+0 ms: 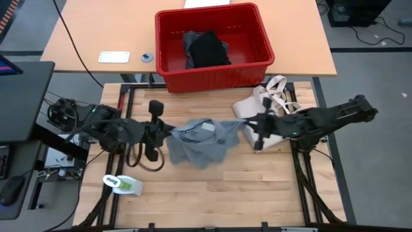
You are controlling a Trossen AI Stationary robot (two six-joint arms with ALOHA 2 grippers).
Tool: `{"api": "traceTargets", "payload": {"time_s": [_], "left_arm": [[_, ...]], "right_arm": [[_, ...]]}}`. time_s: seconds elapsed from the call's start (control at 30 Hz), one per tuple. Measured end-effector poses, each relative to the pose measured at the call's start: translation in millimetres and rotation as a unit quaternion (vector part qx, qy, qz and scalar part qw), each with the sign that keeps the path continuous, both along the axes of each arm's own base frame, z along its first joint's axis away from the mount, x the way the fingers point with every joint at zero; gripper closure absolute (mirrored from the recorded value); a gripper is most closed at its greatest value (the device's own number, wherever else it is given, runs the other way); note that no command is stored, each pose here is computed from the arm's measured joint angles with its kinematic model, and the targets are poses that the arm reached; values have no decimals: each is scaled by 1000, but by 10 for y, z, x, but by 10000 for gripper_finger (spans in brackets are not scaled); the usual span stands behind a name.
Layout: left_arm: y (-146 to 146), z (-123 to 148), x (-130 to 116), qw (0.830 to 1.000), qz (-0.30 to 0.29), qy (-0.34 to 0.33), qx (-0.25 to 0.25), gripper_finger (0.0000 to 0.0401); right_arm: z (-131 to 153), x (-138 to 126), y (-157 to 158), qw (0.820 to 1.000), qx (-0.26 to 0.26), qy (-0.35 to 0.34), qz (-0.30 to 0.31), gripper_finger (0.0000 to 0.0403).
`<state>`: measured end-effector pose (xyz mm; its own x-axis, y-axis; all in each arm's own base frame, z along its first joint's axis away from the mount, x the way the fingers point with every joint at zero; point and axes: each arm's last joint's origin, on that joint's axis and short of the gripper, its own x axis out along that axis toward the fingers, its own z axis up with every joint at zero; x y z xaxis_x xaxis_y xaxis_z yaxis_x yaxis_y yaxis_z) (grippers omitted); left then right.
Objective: Fold Laundry from Bin
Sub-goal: Fold the gray shirt
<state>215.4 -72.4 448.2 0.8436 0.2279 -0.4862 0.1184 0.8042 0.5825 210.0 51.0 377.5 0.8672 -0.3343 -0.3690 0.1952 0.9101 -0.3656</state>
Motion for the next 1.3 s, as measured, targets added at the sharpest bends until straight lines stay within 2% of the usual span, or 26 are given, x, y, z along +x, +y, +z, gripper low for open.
{"api": "traceTargets", "payload": {"time_s": [0.1,0.2,0.3,0.43,0.6,0.73,0.9,0.97,1.03,1.17,1.3], "left_arm": [[85,-110,4,997,19,41,-67,383],[152,-332,64,990,47,82,-106,383],[173,-627,164,986,57,113,-113,383],[156,-1022,381,990,43,72,-111,371],[163,-1383,538,995,21,7,-99,304],[227,-1608,526,992,38,26,-115,226],[236,-1728,477,976,96,42,-190,159],[183,-1763,429,966,116,59,-225,148],[78,-1836,382,959,122,93,-237,147],[-199,-2075,369,955,132,151,-218,162],[-424,-2398,441,961,136,187,-151,180]], "right_arm": [[11,-167,-5,999,41,17,29,391],[-94,-269,0,993,81,76,32,392],[-245,-300,21,981,119,150,17,393],[-406,-280,44,964,151,218,-28,393],[-511,-275,52,945,186,257,-80,393],[-554,-304,44,932,205,275,-119,393],[-562,-324,25,924,224,270,-154,393],[-564,-333,17,920,233,262,-174,393],[-567,-343,10,916,241,255,-194,393],[-566,-346,3,913,249,241,-216,393],[-561,-334,4,915,248,233,-216,393]]}}
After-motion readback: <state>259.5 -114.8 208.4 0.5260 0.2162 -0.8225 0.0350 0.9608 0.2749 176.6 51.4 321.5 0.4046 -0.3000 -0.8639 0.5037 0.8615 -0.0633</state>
